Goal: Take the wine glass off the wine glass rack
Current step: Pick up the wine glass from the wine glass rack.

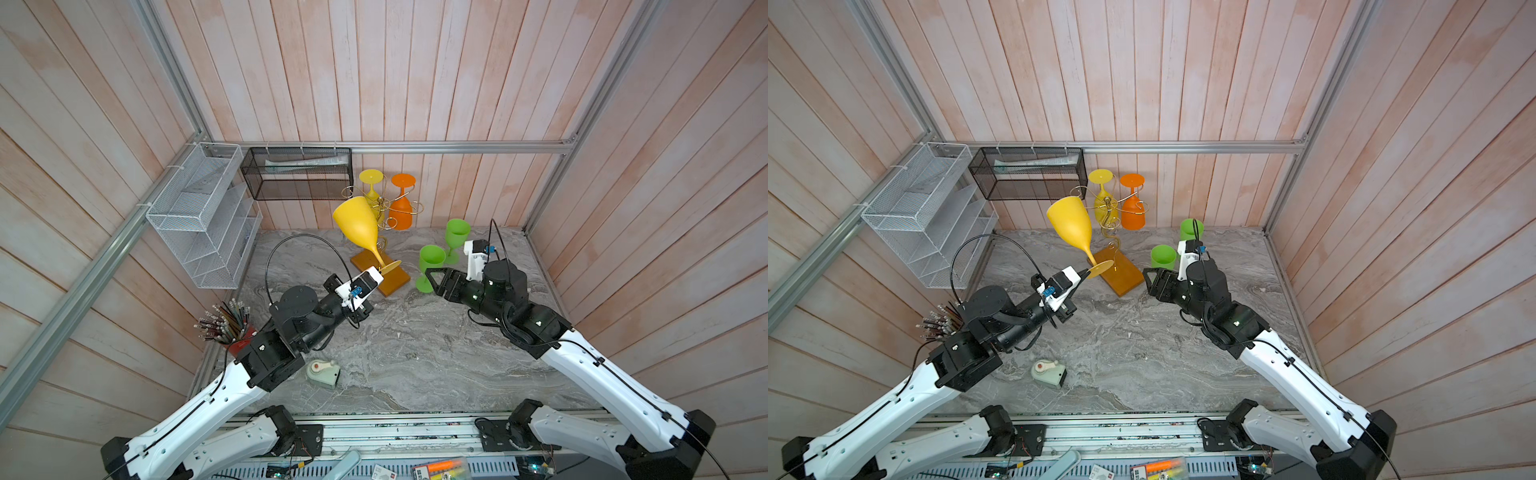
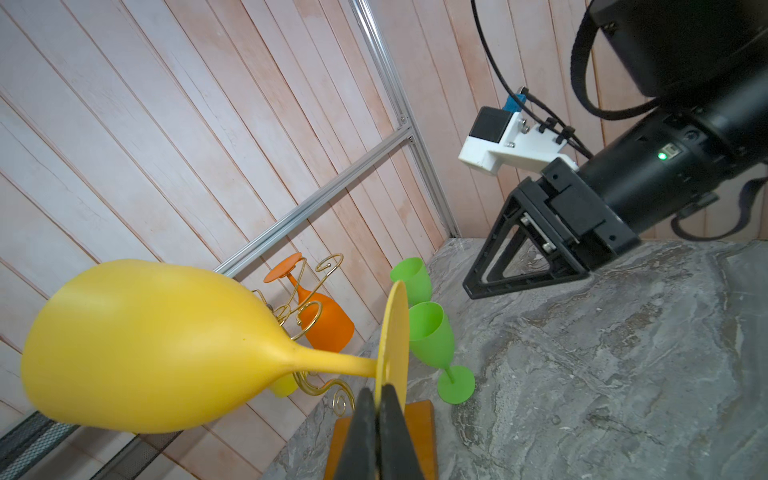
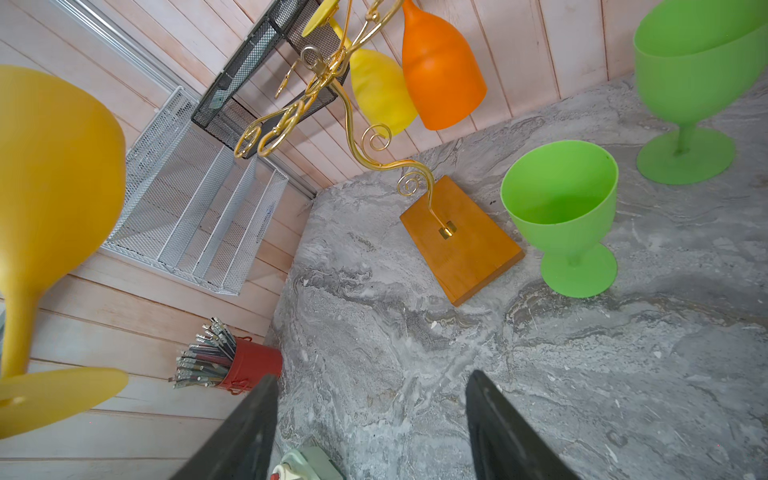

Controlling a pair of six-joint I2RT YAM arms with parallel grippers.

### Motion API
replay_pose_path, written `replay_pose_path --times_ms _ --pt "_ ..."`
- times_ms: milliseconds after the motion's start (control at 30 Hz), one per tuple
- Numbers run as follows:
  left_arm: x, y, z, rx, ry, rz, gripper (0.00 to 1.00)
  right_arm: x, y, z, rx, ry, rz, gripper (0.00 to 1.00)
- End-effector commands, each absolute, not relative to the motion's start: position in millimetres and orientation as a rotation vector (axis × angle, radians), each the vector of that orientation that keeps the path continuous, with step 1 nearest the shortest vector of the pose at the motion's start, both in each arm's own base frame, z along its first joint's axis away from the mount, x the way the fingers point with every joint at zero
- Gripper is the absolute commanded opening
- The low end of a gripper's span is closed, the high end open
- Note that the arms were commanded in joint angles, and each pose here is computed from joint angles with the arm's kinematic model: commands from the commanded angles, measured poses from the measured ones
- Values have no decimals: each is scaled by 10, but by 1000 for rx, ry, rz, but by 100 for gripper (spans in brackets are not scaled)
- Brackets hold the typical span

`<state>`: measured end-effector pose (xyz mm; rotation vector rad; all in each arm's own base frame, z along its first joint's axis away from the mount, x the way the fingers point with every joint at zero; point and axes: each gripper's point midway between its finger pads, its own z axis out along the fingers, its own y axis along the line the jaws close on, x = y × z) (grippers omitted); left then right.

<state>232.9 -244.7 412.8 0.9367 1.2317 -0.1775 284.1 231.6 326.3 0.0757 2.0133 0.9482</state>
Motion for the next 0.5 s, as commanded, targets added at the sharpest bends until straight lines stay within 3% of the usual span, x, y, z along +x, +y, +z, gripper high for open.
replay_pose_path --times_ms 0,467 --pt "2362 -2452 4260 915 1155 -68 0 2837 2299 3503 77 1967 997 68" --pt "2137 -2724 4211 1044 1019 92 0 2923 2134 3528 235 1920 1079 65"
